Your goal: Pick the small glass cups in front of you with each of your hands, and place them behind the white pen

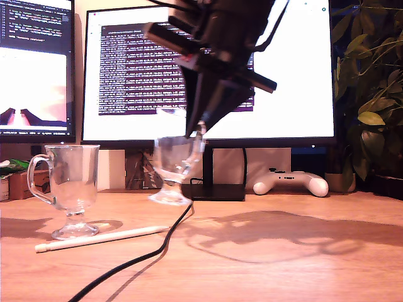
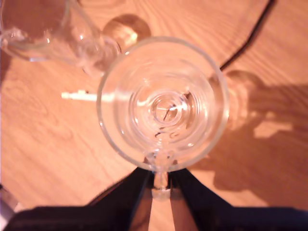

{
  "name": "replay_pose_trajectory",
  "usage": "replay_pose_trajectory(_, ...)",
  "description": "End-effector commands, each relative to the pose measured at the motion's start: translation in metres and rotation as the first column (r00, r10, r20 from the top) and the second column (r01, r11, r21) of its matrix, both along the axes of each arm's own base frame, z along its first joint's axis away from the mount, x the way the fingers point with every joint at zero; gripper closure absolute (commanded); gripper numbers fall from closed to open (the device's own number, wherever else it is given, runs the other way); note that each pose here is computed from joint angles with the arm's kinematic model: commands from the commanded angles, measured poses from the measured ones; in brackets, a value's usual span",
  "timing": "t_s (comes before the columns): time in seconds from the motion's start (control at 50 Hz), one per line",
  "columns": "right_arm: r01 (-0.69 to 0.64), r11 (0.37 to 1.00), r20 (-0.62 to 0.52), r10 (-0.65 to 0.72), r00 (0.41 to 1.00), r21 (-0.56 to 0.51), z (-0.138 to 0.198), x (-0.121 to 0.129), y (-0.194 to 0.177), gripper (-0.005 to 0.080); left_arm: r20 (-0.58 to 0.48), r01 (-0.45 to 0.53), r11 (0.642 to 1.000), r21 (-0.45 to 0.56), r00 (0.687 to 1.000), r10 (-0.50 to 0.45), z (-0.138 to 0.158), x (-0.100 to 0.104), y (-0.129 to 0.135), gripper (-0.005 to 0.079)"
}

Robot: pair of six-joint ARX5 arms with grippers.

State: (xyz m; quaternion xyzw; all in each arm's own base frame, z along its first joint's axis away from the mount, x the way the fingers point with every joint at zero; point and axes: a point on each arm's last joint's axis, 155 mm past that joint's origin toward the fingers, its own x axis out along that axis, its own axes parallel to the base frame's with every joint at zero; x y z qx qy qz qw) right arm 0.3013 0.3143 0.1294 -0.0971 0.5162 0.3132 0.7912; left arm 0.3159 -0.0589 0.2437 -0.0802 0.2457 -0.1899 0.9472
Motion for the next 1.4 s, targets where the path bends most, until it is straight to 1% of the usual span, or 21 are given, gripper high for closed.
replay_pose_trajectory(0.0, -0.01, 1.0, 0.026, 0.01, 1.0, 0.019, 0.008, 0.009, 0.009, 0.0764, 0.008, 0.015, 1.0, -0.008, 1.0, -0.015, 0.003, -0.003, -0.004, 0.0762)
replay_pose_trajectory(0.14, -0.028, 0.999, 0.048, 0.027, 0.999, 0.022, 0.011, 0.019, 0.017, 0.0764, -0.007, 0.035, 0.999, -0.024, 0.999, -0.035, 0.002, -0.009, -0.008, 0.0762)
replay_pose_trajectory(0.48, -0.05, 0.998, 0.074, 0.048, 0.996, 0.027, 0.01, 0.034, 0.031, 0.0764, -0.022, 0.062, 0.997, -0.036, 0.998, -0.063, 0.0, -0.013, -0.016, 0.0762)
replay_pose_trajectory(0.86, -0.05, 0.998, 0.071, 0.049, 0.996, 0.025, -0.003, 0.041, 0.038, 0.0764, -0.025, 0.068, 0.997, -0.038, 0.997, -0.069, 0.0, -0.014, -0.017, 0.0762)
replay_pose_trajectory(1.16, -0.051, 0.997, 0.1, 0.046, 0.994, 0.051, 0.001, 0.047, 0.044, 0.0764, -0.025, 0.08, 0.996, -0.038, 0.996, -0.081, 0.0, -0.015, -0.021, 0.0762)
replay_pose_trajectory(1.38, -0.051, 0.997, 0.103, 0.045, 0.994, 0.054, -0.002, 0.05, 0.047, 0.0764, -0.021, 0.097, 0.995, -0.037, 0.995, -0.098, 0.001, -0.016, -0.026, 0.0762)
